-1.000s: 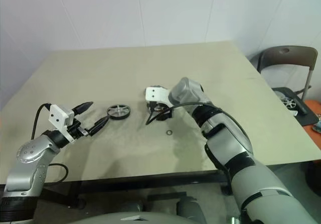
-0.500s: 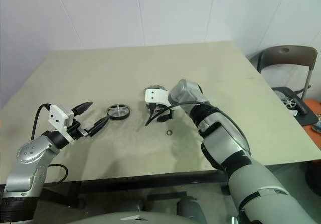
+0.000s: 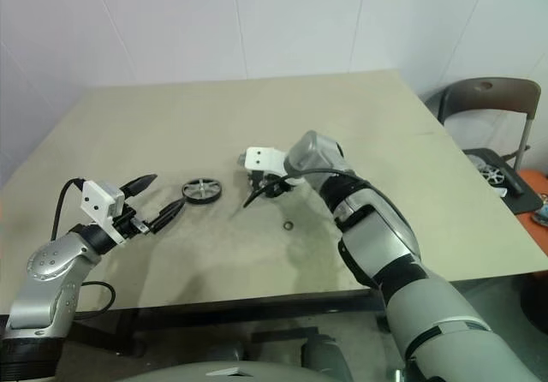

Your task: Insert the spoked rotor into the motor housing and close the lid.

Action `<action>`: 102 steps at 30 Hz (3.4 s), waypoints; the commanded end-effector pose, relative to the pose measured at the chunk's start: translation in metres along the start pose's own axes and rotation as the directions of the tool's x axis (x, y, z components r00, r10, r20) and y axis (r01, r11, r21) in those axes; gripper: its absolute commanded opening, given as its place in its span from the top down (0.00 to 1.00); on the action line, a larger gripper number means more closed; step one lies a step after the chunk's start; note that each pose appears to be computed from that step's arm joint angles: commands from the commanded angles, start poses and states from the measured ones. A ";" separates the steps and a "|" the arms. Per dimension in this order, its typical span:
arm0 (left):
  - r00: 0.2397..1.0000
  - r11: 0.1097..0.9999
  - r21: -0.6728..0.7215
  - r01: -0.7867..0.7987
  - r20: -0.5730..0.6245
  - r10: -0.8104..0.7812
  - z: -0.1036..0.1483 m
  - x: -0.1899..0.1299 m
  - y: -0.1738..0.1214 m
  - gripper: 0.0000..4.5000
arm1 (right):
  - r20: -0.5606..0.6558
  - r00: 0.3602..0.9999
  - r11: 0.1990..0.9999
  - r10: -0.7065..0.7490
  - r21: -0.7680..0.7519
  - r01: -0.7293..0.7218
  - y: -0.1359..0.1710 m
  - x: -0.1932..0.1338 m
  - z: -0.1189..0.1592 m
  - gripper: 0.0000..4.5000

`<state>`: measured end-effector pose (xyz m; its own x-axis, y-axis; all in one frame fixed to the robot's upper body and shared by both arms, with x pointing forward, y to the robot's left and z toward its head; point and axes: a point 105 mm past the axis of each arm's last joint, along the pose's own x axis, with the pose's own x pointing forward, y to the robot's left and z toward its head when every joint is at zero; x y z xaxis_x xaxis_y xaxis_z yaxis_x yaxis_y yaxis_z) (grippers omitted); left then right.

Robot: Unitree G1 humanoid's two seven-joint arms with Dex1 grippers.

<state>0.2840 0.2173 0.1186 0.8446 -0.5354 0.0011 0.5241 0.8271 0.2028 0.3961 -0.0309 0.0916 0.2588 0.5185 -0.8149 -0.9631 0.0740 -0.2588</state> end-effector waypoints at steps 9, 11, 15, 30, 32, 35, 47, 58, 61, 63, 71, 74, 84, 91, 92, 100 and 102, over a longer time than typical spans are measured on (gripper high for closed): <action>0.999 0.999 0.032 -0.027 0.026 0.026 0.007 -0.004 0.011 0.00 | 0.159 0.965 0.975 0.208 0.050 -0.219 0.060 -0.026 0.045 0.59; 0.999 0.999 0.031 -0.025 0.024 0.024 0.005 -0.004 0.012 0.00 | 0.180 0.954 0.961 0.241 0.092 -0.261 0.070 -0.028 0.048 0.59; 0.999 0.999 0.032 -0.020 0.027 0.020 0.004 -0.003 0.013 0.00 | 0.195 0.950 0.950 0.244 0.146 -0.274 0.079 -0.025 0.052 0.59; 0.999 0.999 0.042 -0.029 0.035 0.028 0.007 -0.002 0.011 0.00 | 0.136 0.977 0.971 0.165 0.154 -0.186 0.070 -0.010 0.052 0.31; 0.999 0.999 0.040 -0.029 0.036 0.028 0.008 -0.002 0.010 0.00 | 0.141 0.976 0.970 0.165 0.155 -0.187 0.070 -0.012 0.054 0.17; 0.999 0.999 0.038 -0.026 0.038 0.025 0.009 -0.001 0.009 0.00 | 0.167 0.976 0.974 0.143 0.151 -0.169 0.067 -0.020 0.060 0.00; 1.000 1.000 0.010 -0.004 0.026 0.004 0.003 -0.001 0.004 0.00 | 0.547 0.832 0.983 -0.094 0.185 -0.011 0.040 -0.077 0.038 0.00; 0.998 0.998 -0.015 0.059 -0.010 -0.059 -0.006 -0.003 -0.011 0.00 | 0.416 0.906 0.974 -0.079 0.224 -0.018 0.079 -0.064 -0.060 0.00; 0.991 0.990 -0.071 0.124 -0.038 -0.127 -0.013 -0.010 -0.026 0.00 | 0.398 0.909 0.974 -0.124 0.226 0.034 0.076 -0.056 -0.070 0.00; 0.987 0.984 -0.098 0.149 -0.044 -0.154 -0.015 -0.014 -0.034 0.00 | 0.424 0.897 0.972 -0.126 0.235 0.025 0.076 -0.055 -0.067 0.00; 0.983 0.978 -0.135 0.162 -0.067 -0.172 -0.021 -0.023 -0.037 0.00 | 0.410 0.904 0.969 -0.120 0.248 0.016 0.078 -0.037 -0.066 0.00; 0.984 0.979 -0.129 0.155 -0.067 -0.165 -0.021 -0.023 -0.034 0.00 | 0.393 0.913 0.964 -0.111 0.268 0.002 0.081 -0.033 -0.071 0.00; 0.986 0.983 -0.112 0.146 -0.065 -0.153 -0.022 -0.022 -0.029 0.00 | 0.350 0.930 0.953 -0.112 0.302 0.001 0.083 -0.025 -0.086 0.20; 0.987 0.985 -0.101 0.141 -0.063 -0.148 -0.025 -0.022 -0.029 0.00 | 0.354 0.929 0.947 -0.110 0.321 -0.010 0.082 -0.026 -0.085 0.70; 0.987 0.985 -0.099 0.141 -0.064 -0.148 -0.026 -0.023 -0.029 0.00 | 0.356 0.928 0.946 -0.107 0.324 -0.015 0.082 -0.026 -0.085 0.78; 0.987 0.985 -0.097 0.142 -0.064 -0.149 -0.028 -0.023 -0.030 0.00 | 0.423 0.900 0.953 -0.106 0.301 -0.030 0.071 -0.040 -0.063 0.83; 0.987 0.985 -0.098 0.142 -0.065 -0.149 -0.029 -0.023 -0.029 0.00 | 0.456 0.885 0.962 -0.091 0.271 -0.040 0.067 -0.046 -0.048 0.83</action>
<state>0.2499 0.2102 0.0762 0.7619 -0.6365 -0.1196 0.6462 0.7597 0.0736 0.3183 -0.1044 0.0573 0.2856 0.7982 -0.5304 -0.9464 0.3220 -0.0250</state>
